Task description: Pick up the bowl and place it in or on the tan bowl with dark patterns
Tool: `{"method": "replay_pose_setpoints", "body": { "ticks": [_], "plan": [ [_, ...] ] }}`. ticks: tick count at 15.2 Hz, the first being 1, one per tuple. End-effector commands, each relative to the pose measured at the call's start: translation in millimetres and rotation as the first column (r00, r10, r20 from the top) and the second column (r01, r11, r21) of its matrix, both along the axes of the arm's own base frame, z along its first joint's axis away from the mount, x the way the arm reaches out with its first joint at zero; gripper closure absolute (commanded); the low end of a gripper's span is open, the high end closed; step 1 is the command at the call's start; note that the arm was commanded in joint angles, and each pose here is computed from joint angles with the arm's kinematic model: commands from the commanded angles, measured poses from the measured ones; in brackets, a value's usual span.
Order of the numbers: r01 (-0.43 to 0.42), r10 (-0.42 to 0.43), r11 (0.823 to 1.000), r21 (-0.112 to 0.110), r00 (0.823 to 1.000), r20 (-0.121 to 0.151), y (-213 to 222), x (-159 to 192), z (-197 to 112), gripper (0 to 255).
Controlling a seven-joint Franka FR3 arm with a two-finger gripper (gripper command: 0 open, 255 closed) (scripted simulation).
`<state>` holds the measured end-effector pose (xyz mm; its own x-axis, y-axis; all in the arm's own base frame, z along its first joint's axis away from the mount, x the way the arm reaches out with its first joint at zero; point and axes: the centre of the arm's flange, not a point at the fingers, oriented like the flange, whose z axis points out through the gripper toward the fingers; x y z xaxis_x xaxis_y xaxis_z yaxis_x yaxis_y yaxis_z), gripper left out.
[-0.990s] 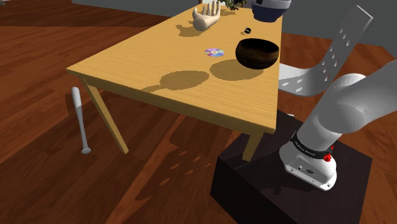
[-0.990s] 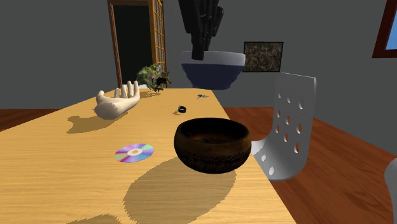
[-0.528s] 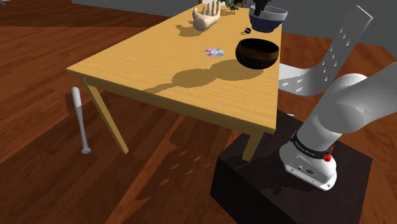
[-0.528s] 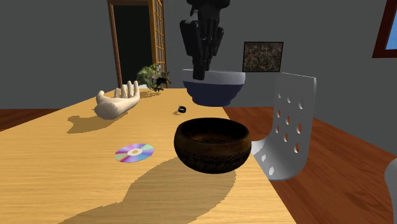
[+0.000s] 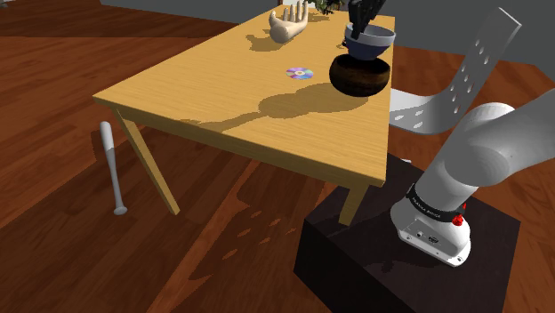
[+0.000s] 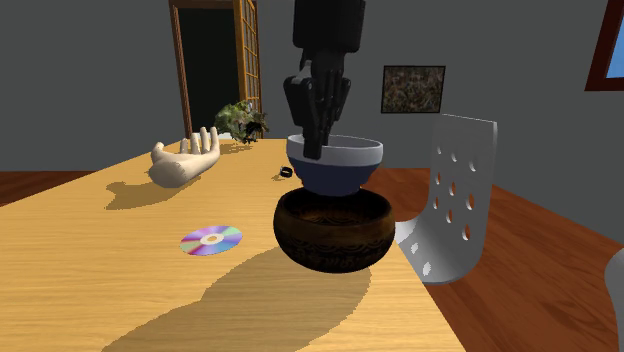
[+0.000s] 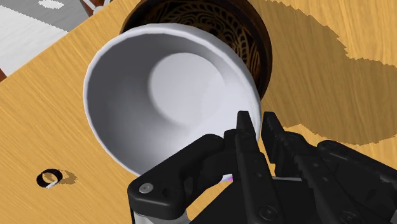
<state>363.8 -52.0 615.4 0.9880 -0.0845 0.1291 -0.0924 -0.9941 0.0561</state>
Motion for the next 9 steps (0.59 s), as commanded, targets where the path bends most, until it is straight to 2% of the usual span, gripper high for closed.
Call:
{"method": "replay_pose_setpoints", "body": {
  "ticks": [1,3,9],
  "plan": [
    [0.0,0.0,1.0,0.0,1.0,0.001,-1,-1,-11,255],
    [0.0,0.0,1.0,0.0,1.0,0.001,-1,-1,-24,255],
    [0.0,0.0,1.0,0.0,1.0,0.001,-1,-1,-24,255]
  ]
}}
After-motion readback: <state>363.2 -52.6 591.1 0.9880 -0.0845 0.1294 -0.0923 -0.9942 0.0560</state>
